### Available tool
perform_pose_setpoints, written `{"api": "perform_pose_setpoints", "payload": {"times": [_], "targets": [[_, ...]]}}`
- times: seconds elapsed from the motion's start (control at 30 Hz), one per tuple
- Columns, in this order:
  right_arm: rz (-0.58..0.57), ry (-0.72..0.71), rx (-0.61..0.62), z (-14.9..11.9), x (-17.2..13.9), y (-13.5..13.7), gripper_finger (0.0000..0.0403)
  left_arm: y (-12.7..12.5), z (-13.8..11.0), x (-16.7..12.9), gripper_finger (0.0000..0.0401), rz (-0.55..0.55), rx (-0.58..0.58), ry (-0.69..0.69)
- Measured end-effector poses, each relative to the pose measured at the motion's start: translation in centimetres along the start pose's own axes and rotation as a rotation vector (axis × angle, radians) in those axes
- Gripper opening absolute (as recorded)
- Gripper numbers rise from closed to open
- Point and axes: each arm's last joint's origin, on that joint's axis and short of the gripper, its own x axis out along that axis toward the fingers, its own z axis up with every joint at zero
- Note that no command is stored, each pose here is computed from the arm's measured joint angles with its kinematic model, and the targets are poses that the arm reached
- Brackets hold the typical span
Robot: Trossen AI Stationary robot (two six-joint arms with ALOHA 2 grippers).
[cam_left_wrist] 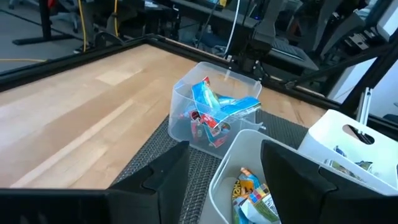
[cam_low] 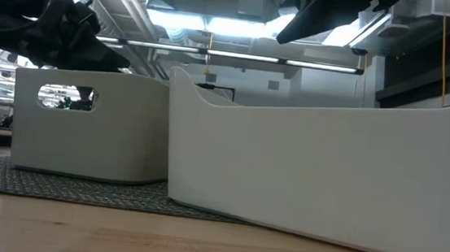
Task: Pick and place Granola Bars by type
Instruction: Return to Home Position
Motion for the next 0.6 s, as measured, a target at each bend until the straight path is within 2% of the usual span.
{"api": "perform_pose_setpoints", "payload": {"times": [0.23, 0.6], "targets": [[-0.003, -0.016, 0.002, 0.2, 0.0, 0.0, 0.0056, -0.3, 1.0, -1.1, 0.0191, -0.029, 0.002, -0.096], [-0.005, -0.028, 0.004, 0.3, 0.0, 0.0, 0.0056, -1.6, 3.6, -4.4, 0.0191, -0.168, 0.007, -0.424]]}}
